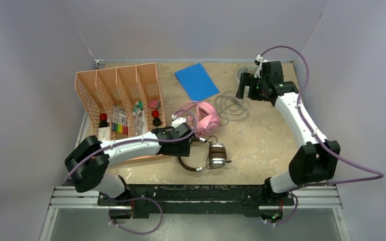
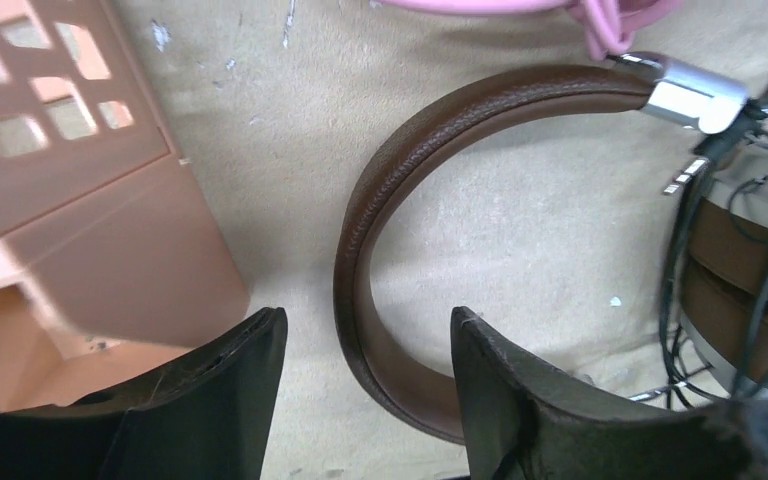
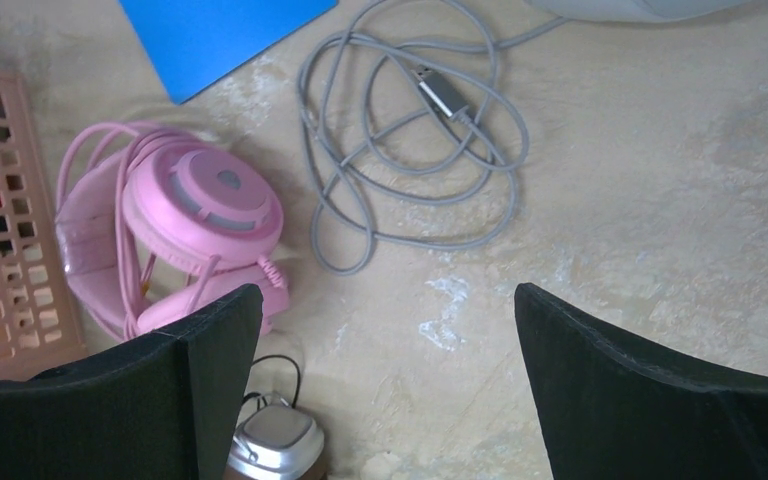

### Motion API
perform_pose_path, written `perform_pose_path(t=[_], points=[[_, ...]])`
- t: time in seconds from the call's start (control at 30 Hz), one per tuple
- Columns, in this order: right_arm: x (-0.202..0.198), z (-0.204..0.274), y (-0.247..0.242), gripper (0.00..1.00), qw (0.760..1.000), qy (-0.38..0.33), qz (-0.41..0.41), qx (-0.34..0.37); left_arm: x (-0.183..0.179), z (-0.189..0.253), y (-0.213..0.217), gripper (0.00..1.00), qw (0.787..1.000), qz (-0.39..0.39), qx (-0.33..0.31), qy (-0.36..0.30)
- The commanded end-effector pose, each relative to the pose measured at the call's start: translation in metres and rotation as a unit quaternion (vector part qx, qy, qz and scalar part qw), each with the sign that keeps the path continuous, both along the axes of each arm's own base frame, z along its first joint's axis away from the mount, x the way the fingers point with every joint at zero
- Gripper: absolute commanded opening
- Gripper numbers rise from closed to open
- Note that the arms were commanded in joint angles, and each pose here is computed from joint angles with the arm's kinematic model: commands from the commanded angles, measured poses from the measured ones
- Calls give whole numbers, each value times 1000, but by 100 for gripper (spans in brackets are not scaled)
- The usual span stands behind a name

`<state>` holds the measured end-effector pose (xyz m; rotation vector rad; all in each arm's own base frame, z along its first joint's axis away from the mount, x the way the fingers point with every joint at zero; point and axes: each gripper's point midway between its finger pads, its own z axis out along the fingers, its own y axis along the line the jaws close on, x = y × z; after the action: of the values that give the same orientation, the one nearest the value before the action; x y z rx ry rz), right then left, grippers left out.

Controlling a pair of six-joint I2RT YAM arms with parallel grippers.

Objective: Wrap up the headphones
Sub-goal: Place the headphones at the center of the board.

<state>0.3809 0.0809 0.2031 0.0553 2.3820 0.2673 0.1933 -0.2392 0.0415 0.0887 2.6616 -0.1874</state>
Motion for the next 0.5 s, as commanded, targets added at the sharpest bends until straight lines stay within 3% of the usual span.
perform_pose_path(t=[0.0,0.27,0.47], points=[[30,16,-16,97,998,-33,-45,24,15,46,-8,61,998,-5,-24,-50],[85,-5,-105,99,979,-30,-201,28,12,103,-19,64,992,-47,-88,-81],[136,-33,-135,98,975,3,-223,4,12,175,-28,65,973,-97,-150,-143]])
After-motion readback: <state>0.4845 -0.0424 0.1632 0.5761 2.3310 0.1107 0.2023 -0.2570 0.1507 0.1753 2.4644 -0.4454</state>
